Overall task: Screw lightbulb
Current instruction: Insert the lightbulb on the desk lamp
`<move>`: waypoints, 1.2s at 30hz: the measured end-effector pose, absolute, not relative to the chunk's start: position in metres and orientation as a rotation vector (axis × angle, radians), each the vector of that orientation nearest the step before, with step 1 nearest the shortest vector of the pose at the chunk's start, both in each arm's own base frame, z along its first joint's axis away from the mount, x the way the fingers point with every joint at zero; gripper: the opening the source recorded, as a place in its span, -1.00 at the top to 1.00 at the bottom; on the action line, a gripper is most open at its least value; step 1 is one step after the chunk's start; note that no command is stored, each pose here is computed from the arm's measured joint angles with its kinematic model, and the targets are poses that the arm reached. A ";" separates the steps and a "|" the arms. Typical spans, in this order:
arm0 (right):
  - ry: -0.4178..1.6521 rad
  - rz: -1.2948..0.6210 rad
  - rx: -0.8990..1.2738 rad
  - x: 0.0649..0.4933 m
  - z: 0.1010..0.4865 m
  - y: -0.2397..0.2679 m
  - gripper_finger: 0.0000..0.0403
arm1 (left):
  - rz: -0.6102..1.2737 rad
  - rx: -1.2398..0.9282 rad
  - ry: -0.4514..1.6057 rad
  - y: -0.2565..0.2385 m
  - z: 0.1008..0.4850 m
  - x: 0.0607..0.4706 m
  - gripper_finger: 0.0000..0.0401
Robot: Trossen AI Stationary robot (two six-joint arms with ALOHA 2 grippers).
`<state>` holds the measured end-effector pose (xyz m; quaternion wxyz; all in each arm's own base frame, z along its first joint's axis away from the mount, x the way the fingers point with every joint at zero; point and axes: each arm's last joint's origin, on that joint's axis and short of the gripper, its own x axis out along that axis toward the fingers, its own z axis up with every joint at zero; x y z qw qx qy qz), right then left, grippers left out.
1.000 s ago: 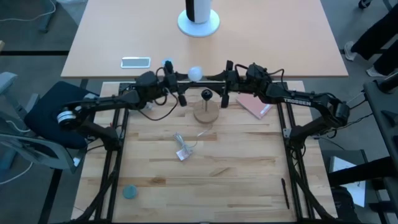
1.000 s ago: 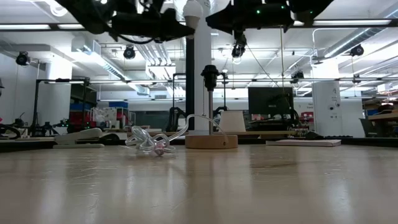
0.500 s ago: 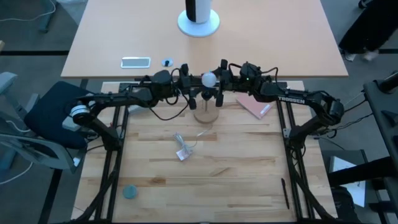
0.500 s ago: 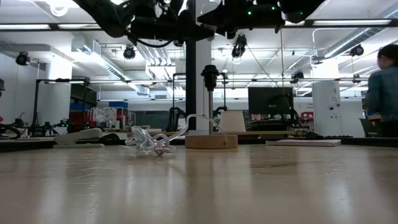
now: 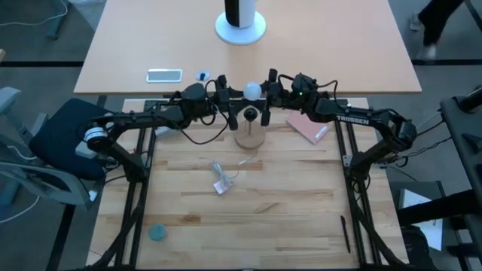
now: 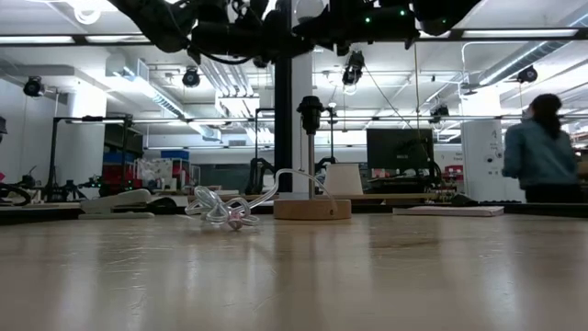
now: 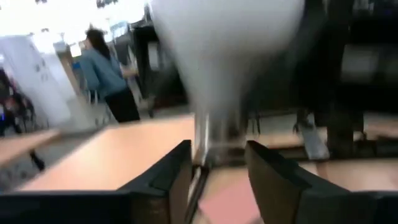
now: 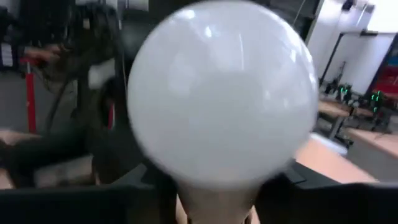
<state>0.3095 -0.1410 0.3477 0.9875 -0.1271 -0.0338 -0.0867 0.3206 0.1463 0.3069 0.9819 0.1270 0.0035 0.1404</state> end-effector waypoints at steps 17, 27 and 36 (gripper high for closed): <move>-0.066 -0.102 0.007 0.295 0.299 -0.167 0.38 | 0.580 0.322 0.074 0.143 0.343 0.281 0.41; -0.060 -0.053 0.072 0.313 0.260 -0.173 0.38 | 0.515 0.364 -0.061 0.145 0.352 0.285 0.89; -0.043 -0.041 0.075 0.317 0.250 -0.174 0.38 | 0.433 0.337 -0.030 0.148 0.336 0.297 1.00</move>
